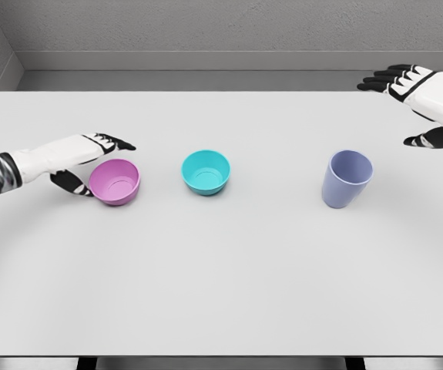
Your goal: Stacking bowl and cup with both arms
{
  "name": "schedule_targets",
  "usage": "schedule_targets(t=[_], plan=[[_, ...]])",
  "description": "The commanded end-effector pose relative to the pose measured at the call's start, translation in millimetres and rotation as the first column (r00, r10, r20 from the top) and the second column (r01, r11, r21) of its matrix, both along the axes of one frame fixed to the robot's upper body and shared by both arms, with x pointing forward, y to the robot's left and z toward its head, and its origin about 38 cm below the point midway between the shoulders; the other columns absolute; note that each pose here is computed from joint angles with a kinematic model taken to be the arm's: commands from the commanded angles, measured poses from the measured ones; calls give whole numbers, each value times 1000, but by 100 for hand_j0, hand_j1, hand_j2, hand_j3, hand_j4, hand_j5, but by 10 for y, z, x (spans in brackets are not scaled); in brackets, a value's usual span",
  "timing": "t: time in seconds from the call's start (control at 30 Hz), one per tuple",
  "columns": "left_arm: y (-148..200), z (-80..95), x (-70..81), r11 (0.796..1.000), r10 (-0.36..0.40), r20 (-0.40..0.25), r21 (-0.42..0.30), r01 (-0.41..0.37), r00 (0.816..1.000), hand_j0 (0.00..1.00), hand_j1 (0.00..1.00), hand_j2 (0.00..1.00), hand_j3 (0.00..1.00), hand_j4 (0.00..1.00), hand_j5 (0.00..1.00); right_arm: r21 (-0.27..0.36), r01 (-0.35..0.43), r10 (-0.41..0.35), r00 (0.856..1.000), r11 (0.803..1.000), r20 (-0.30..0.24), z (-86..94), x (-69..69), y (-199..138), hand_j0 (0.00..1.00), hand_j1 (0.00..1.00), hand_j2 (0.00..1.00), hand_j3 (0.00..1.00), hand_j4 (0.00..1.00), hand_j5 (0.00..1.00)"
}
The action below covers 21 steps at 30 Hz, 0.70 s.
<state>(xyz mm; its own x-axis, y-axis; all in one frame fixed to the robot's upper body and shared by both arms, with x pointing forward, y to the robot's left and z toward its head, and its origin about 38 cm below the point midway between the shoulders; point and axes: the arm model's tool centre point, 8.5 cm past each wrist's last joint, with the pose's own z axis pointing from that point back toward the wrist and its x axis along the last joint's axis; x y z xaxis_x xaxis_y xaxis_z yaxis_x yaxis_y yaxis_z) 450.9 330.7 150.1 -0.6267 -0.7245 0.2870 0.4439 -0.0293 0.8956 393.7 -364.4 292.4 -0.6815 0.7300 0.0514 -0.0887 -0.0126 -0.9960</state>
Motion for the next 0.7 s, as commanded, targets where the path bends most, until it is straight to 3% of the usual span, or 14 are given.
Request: schedule_targets(t=[0.0,0.67], plan=[[-52,-51,-7,1000,-8,-13,-4,8,1000,100,100,100,100,100,100,4,-1,1,1000,1000,1,13,-1,-1,100,100,100,100,100,100],[-98,-169,-56,998,-41,-74,50,45,996,100,100,100,100,100,100,4,-2,2,1000,1000,-10,-23,-14,-2,100,100,100,100,100,100]])
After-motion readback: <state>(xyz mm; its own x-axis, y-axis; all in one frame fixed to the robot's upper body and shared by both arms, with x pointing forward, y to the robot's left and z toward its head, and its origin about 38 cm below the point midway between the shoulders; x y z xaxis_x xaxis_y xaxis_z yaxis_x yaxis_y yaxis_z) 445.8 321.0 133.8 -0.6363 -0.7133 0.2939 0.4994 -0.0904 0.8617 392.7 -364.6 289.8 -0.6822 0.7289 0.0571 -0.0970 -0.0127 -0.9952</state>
